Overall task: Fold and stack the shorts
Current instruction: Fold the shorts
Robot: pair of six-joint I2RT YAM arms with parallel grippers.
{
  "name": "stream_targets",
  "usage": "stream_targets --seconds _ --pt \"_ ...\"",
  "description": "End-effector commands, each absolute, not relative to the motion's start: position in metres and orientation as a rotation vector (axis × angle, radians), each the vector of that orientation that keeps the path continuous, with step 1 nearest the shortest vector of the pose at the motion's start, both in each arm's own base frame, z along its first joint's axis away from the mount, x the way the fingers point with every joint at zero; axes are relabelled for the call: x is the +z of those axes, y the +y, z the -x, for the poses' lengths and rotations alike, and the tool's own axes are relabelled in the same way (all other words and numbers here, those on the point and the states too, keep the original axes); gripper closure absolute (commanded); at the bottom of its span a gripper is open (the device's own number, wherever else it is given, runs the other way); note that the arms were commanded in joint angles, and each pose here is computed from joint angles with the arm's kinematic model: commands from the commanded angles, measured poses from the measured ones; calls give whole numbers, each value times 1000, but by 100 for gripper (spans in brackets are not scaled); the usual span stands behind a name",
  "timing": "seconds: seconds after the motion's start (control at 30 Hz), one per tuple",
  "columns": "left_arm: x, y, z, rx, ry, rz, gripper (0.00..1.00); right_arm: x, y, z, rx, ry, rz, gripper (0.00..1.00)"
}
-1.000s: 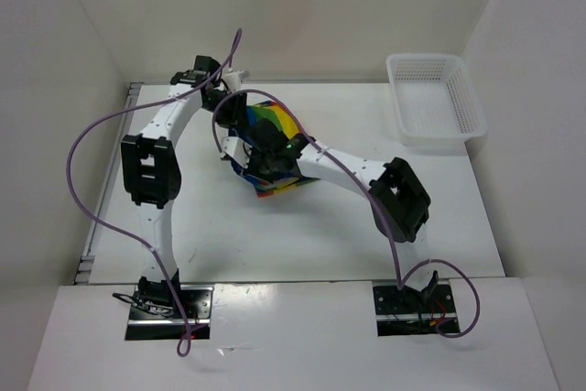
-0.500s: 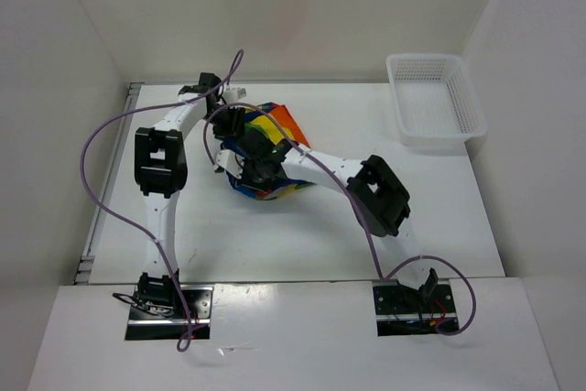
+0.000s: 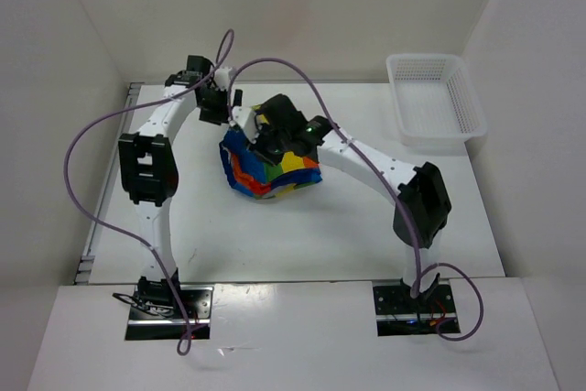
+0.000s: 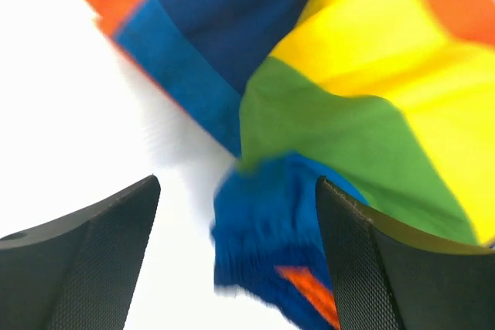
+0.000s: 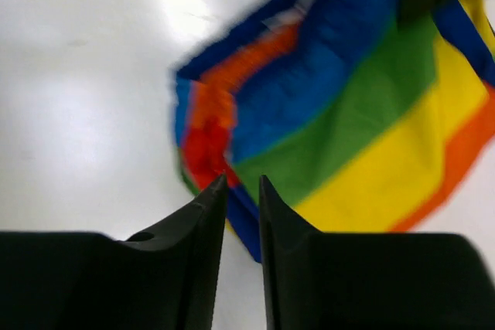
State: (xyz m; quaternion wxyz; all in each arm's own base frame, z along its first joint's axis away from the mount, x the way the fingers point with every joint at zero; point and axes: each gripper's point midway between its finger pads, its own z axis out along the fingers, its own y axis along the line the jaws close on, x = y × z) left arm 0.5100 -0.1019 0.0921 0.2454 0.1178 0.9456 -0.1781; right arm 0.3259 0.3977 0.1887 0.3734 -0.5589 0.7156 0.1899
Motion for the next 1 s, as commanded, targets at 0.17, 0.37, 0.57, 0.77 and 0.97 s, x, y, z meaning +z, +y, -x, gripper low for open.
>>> stream_targets --seconds 0.17,0.37,0.57,0.77,0.97 --pt "169 -165 -457 -543 2418 -520 20 102 291 -434 194 2128 1125 87" --pt "85 -195 -386 -696 2655 -621 38 51 276 -411 210 2215 1228 91" --pt "20 -170 -342 -616 2869 -590 42 26 267 -366 297 2309 1282 91" --pt "5 -147 -317 -485 2927 -579 44 19 244 -327 319 2424 1209 93" --pt "17 -149 -301 -568 2915 -568 44 25 239 -300 399 2453 1220 93"
